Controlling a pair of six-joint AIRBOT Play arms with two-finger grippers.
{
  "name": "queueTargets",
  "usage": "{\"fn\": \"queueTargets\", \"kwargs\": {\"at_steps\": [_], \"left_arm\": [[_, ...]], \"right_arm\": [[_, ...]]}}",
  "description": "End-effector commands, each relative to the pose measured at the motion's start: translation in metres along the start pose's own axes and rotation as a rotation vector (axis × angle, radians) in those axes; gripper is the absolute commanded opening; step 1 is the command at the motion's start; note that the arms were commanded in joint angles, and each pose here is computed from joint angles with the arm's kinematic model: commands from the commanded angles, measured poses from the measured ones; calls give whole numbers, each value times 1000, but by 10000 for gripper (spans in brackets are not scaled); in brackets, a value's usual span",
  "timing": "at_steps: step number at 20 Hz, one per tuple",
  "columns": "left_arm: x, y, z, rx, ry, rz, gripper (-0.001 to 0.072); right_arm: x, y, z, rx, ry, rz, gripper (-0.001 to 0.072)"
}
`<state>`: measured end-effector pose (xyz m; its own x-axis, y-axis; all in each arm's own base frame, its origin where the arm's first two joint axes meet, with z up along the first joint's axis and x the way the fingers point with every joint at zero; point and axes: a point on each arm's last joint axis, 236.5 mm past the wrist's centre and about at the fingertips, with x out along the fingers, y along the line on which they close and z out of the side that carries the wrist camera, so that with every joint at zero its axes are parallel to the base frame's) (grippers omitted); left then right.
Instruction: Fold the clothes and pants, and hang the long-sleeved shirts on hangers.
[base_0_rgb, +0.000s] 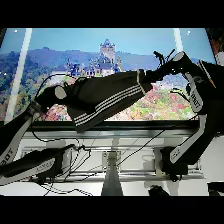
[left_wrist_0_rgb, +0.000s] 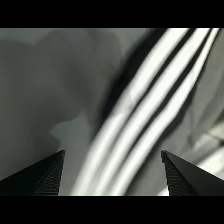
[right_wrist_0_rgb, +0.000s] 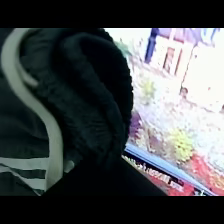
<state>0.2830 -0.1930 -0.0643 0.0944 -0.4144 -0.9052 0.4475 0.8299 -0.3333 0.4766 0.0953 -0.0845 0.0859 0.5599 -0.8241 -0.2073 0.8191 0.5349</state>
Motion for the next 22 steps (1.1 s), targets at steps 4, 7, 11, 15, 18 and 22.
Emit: {"fn": "queueTargets", "kwargs": {"at_steps": [4,7,11,15,18,22], "left_arm": [[-117,24,100,118,-335,179,696],[-181,23,126,125,-521,230,695],[-214,17,132,139,-625,255,695],[-212,18,132,137,-619,253,695],[-211,18,132,136,-618,253,695],[-211,18,132,137,-618,254,695]], "right_arm": [[-169,-5,61,45,-391,-291,28],[-287,-43,31,252,-565,-496,28],[-429,-82,-80,679,-773,-704,28],[-529,-78,-216,1166,-1039,-874,28],[-529,-60,-285,1378,-998,-898,27],[-540,-44,-307,1535,-1129,-878,30]]}}
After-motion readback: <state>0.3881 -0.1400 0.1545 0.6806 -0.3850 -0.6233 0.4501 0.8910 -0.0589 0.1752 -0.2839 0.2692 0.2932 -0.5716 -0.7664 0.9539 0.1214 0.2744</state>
